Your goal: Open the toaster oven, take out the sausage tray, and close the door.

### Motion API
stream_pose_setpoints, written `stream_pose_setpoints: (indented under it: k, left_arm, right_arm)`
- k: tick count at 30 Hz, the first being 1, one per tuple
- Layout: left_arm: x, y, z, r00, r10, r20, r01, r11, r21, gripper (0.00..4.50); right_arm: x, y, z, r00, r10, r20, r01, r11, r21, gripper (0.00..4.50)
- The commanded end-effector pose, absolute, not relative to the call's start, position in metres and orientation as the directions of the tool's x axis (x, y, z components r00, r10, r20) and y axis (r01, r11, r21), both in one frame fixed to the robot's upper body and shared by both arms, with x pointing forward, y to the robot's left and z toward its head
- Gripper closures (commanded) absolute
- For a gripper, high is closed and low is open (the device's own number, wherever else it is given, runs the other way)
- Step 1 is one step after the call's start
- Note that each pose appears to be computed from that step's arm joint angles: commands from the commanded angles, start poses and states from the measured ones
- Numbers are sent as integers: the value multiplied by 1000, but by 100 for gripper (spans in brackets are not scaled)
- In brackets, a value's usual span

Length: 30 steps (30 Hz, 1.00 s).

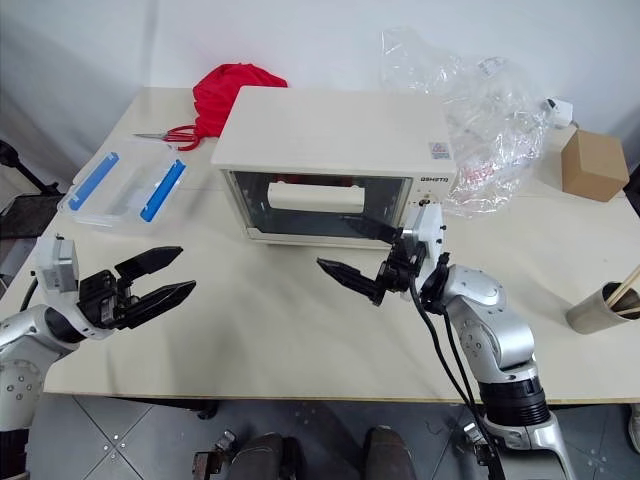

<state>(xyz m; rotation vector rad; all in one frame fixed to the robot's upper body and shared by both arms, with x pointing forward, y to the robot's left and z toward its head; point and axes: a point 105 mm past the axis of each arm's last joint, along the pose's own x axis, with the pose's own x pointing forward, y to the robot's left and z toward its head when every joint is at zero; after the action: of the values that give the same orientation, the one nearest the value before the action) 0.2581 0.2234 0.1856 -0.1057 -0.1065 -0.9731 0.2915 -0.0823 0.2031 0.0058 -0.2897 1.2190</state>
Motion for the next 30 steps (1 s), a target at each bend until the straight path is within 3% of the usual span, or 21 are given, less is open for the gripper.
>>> stream_pose_setpoints:
  k: [1, 7, 12, 21, 26, 30]
  left_arm:
    - [254, 229, 190, 570, -808, 150, 818, 575, -10, 1]
    - [253, 229, 186, 564, -814, 141, 823, 567, -21, 1]
    - [254, 227, 185, 556, -820, 137, 829, 558, -25, 1]
    - [255, 227, 184, 555, -821, 134, 830, 557, -26, 1]
    - [267, 241, 208, 613, -747, 258, 780, 625, -45, 1]
    - [271, 242, 229, 577, -748, 328, 803, 593, -60, 1]
  right_arm:
    - [283, -89, 200, 298, 937, 183, -930, 328, -167, 0]
    - [306, -97, 208, 427, 884, 188, -865, 461, -201, 0]
    - [313, -92, 221, 435, 871, 229, -848, 482, -221, 0]
    - [298, -84, 233, 322, 903, 283, -883, 394, -253, 0]
    - [273, -85, 206, 234, 962, 138, -899, 269, -346, 0]
    - [264, -87, 189, 213, 974, 73, -894, 225, -388, 0]
